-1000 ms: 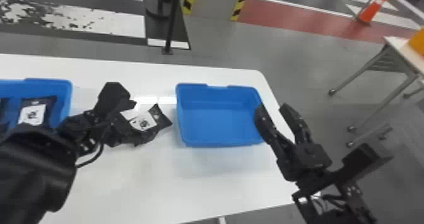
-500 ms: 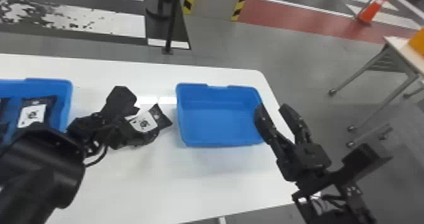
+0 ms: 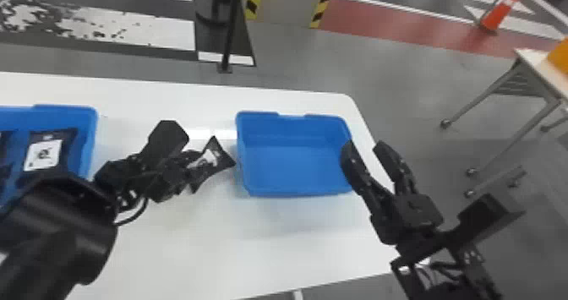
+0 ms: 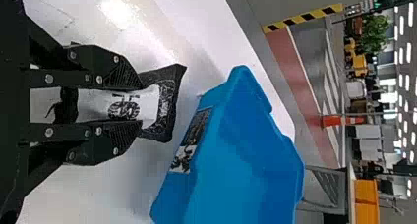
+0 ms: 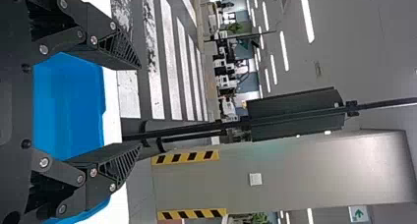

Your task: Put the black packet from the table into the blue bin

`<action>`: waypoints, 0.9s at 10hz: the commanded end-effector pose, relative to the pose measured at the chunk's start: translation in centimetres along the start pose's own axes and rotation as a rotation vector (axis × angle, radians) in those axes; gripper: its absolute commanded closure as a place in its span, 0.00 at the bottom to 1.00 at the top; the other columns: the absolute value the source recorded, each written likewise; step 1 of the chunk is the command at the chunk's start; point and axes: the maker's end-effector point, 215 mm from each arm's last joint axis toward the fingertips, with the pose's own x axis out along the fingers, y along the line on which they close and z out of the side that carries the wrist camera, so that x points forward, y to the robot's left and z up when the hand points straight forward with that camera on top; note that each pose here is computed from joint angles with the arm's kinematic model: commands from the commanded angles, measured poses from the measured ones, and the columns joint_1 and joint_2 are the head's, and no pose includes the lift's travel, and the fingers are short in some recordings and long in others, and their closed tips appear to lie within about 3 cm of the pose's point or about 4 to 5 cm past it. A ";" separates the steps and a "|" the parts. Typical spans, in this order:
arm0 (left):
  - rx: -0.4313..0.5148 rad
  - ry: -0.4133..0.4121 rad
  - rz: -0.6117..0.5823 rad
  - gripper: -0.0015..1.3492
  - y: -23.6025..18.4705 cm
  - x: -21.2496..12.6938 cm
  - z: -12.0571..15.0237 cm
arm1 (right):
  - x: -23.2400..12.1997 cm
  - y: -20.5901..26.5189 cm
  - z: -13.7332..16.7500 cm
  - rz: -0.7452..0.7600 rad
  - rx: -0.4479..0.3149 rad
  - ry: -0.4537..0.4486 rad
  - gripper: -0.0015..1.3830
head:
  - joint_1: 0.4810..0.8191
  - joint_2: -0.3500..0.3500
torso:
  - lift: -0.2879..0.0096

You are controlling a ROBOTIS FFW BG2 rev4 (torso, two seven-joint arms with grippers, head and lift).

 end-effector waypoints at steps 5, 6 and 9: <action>0.077 -0.172 -0.021 0.90 2.8 -3.9 5.5 | -0.4 0.2 0.1 0.001 -0.003 0.004 0.37 | 0.63 0.00 | 0.60; 0.072 -0.191 0.026 0.90 5.2 -6.3 5.7 | -0.4 0.2 0.1 0.001 -0.005 0.005 0.37 | 0.63 0.00 | 0.60; 0.025 -0.153 0.262 0.90 13.9 -16.1 0.9 | -0.5 0.4 0.5 0.004 -0.006 -0.002 0.37 | 0.63 0.14 | 0.60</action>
